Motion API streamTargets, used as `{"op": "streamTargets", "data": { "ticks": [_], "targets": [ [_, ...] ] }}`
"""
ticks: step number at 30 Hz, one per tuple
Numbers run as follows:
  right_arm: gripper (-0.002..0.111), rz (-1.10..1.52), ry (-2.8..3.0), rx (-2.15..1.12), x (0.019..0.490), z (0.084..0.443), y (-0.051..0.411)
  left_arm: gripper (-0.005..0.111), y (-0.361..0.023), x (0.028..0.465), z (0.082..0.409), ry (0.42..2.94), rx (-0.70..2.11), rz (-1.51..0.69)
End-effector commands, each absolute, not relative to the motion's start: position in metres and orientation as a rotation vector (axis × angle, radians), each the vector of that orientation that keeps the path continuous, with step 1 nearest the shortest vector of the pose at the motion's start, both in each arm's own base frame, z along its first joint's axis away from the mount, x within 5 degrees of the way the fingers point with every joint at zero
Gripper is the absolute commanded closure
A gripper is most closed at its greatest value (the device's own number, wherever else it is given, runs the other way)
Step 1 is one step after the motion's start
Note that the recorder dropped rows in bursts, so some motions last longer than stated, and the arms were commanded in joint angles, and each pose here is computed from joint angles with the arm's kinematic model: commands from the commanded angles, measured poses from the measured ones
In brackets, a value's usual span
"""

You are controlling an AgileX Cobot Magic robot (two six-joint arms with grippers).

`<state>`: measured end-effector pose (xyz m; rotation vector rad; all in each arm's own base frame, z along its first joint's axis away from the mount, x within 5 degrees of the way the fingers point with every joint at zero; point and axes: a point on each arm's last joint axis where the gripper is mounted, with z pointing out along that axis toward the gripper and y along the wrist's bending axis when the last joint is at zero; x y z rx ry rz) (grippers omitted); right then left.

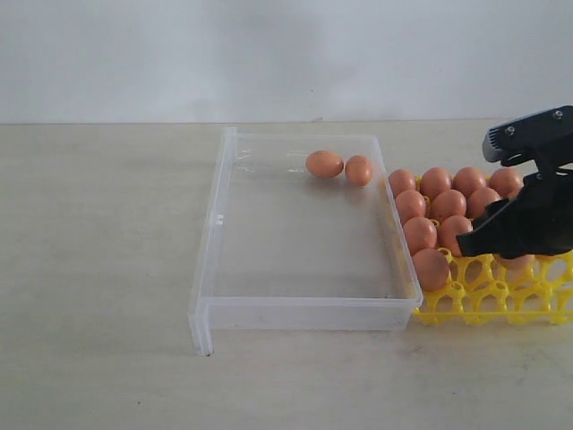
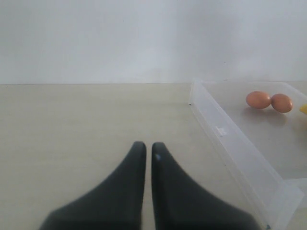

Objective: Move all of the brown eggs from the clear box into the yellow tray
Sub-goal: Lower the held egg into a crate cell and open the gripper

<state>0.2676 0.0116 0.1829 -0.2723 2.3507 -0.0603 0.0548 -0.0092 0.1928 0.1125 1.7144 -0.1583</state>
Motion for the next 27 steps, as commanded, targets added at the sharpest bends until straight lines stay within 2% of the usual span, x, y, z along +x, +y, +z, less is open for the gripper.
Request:
{"op": "streamTargets", "data": {
  "ticks": [1,9,16,27],
  "targets": [
    [0.108,-0.057,2.304,-0.29,0.269,0.185,0.022,0.103,-0.009,0.055,0.192,1.714,0.11,-0.156],
    [0.108,-0.074,2.229,-0.324,0.272,0.19,0.033,0.103,-0.009,0.055,0.192,1.714,0.11,-0.156],
    [0.108,-0.071,2.31,-0.342,0.276,0.168,0.035,0.103,-0.009,0.055,0.192,1.714,0.11,-0.156],
    [0.108,-0.063,2.322,-0.267,0.28,0.159,0.034,0.103,-0.009,0.055,0.192,1.714,0.11,-0.156]
  ]
}}
